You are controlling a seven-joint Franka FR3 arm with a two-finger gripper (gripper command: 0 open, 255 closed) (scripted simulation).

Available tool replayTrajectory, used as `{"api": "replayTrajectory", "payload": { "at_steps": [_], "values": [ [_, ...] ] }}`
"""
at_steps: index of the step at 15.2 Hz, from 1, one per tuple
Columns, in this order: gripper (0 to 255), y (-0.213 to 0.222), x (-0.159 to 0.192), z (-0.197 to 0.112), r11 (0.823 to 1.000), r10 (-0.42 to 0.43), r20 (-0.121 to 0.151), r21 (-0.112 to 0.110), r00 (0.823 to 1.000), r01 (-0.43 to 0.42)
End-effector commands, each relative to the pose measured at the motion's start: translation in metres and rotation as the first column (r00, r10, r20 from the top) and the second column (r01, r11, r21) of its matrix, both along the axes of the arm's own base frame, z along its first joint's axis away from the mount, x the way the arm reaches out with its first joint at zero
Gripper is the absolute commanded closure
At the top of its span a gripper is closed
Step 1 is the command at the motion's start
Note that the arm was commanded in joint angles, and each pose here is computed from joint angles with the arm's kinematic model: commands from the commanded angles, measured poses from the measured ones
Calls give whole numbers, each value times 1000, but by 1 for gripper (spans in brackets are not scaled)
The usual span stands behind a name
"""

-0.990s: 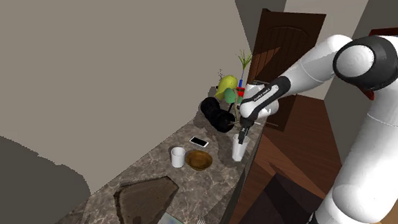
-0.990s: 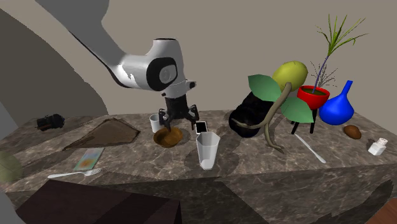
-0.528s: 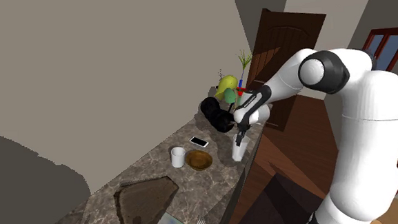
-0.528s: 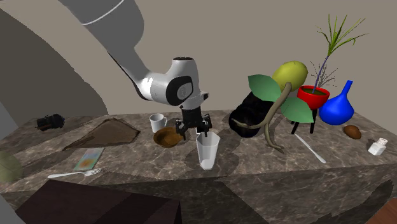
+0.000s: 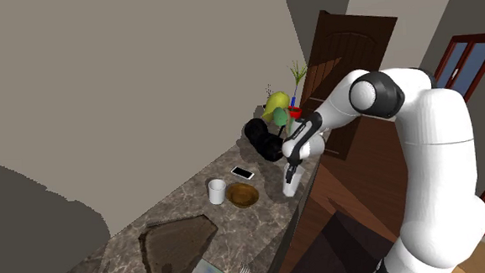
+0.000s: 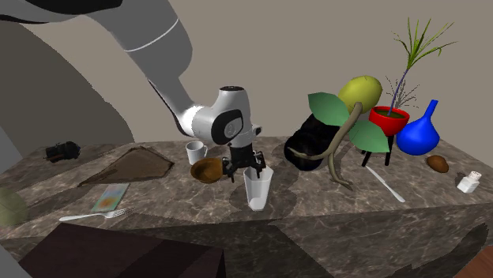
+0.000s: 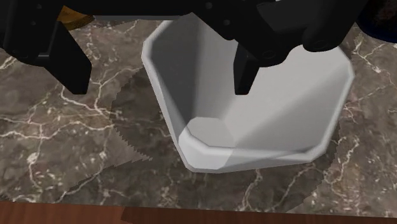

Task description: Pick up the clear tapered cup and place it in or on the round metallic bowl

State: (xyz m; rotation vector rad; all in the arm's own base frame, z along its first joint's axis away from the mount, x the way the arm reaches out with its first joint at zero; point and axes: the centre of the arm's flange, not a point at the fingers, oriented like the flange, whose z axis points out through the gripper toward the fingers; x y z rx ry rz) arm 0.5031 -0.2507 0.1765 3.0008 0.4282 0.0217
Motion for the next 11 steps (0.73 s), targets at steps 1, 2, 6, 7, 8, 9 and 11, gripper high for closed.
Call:
{"api": "replayTrajectory", "payload": {
  "at_steps": [1, 2, 6, 7, 8, 9, 11],
  "values": [
    [0, 0, 0, -4, 1000, 0, 1, 0, 1000, 0],
    [0, 0, 0, -4, 1000, 0, 1, 0, 1000, 0],
    [0, 0, 0, -4, 1000, 0, 1, 0, 1000, 0],
    [0, 0, 0, -3, 1000, 0, 0, 0, 1000, 0],
    [255, 0, 0, -3, 1000, 0, 0, 0, 1000, 0],
    [255, 0, 0, -3, 1000, 0, 0, 0, 1000, 0],
    [255, 0, 0, -3, 1000, 0, 0, 0, 1000, 0]
  ]
}}
